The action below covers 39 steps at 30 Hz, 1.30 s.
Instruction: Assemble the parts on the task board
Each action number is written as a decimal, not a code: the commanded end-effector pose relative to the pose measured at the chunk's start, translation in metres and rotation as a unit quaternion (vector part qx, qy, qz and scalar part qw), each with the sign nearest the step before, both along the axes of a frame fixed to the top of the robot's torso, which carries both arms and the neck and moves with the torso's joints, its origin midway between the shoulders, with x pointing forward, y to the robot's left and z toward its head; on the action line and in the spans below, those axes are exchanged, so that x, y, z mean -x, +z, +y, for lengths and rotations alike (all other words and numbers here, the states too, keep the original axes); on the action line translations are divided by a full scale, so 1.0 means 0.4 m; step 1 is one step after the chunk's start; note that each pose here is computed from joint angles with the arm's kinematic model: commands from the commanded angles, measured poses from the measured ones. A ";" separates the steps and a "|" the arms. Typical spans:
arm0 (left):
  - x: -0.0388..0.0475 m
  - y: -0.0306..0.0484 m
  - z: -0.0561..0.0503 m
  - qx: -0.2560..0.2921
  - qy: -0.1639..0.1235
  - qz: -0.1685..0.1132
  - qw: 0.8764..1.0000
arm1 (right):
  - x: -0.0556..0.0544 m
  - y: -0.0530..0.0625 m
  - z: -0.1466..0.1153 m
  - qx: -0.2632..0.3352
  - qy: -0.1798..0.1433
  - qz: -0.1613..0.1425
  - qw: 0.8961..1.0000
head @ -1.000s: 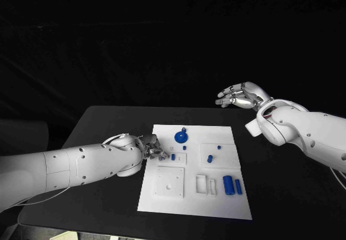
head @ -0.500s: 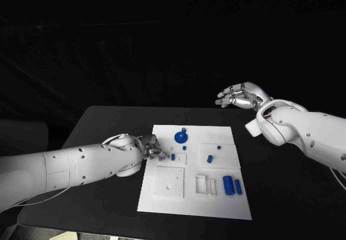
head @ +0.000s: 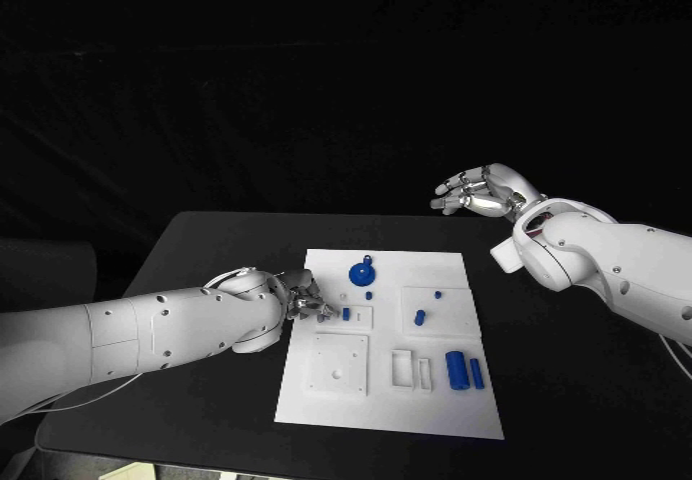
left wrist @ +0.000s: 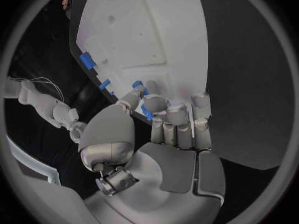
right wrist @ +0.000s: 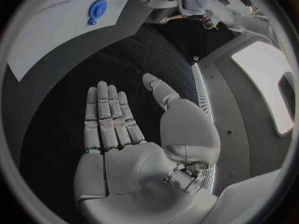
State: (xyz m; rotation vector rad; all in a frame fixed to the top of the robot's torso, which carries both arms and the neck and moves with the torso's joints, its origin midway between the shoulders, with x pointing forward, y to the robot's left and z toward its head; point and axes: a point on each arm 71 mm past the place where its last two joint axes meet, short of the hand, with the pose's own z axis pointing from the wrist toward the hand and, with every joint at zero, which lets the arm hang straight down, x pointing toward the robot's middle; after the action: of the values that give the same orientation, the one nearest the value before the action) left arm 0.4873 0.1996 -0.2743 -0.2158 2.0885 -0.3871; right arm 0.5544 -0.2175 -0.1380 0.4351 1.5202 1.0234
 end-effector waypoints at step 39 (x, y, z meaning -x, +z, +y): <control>0.008 0.020 0.045 0.067 0.031 -0.012 0.997 | 0.001 0.001 -0.004 -0.001 0.004 -0.001 1.000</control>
State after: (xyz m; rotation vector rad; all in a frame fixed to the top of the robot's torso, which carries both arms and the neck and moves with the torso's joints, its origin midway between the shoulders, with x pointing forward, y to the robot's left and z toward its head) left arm 0.4844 0.2204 -0.2688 -0.3003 2.0606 -0.4224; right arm 0.5545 -0.2201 -0.1380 0.4378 1.5187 1.0196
